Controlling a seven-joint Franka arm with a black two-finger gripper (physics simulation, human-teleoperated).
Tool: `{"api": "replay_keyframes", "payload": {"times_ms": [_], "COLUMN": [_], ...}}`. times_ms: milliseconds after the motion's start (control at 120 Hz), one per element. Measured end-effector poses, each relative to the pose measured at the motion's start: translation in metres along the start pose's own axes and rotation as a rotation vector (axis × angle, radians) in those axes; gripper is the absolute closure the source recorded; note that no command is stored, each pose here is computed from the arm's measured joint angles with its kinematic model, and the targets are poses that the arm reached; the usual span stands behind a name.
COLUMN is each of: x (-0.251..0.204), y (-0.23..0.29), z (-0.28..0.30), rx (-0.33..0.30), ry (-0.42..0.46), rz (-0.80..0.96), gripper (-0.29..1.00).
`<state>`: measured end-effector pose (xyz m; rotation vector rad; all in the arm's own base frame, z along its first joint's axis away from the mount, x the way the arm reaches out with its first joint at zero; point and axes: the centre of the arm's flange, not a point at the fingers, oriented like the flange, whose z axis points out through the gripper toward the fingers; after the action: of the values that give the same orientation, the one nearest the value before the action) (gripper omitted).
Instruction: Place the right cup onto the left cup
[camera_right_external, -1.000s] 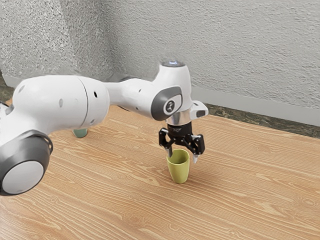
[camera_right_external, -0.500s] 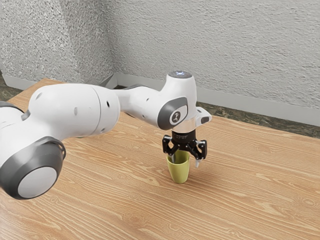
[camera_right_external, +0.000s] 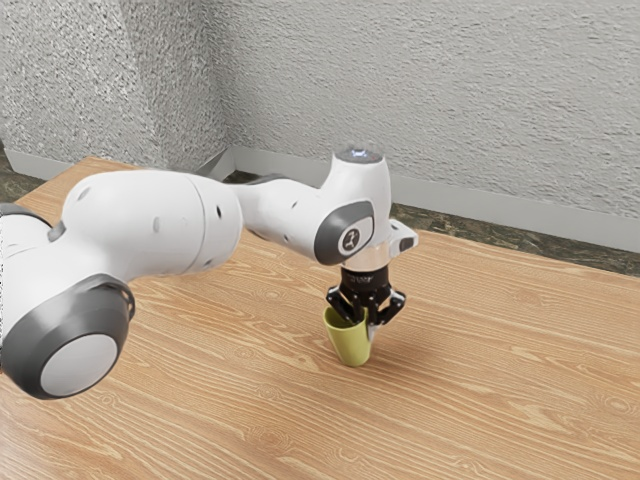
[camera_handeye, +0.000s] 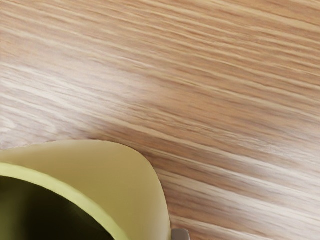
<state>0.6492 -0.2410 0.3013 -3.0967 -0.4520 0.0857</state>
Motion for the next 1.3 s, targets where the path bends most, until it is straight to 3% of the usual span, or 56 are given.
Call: {"api": "replay_keyframes", "payload": {"times_ms": [225, 467, 583, 767, 1000, 1092, 1300], "x": [0.001, 0.012, 0.026, 0.061, 0.084, 0.101, 0.138], "y": [0.000, -0.035, -0.095, -0.238, -0.383, -0.409, -0.414], "z": [0.006, -0.050, -0.105, -0.154, -0.159, -0.153, -0.137], "rx": [0.009, 0.040, 0.064, 0.104, 0.113, 0.111, 0.111], "ry": [-0.004, 0.025, 0.053, 0.081, 0.063, 0.065, 0.073], "rz": [-0.027, -0.064, -0.122, -0.299, -0.489, -0.521, -0.513], "gripper": [0.78, 0.78, 0.78, 0.78, 0.78, 0.78, 0.78]}}
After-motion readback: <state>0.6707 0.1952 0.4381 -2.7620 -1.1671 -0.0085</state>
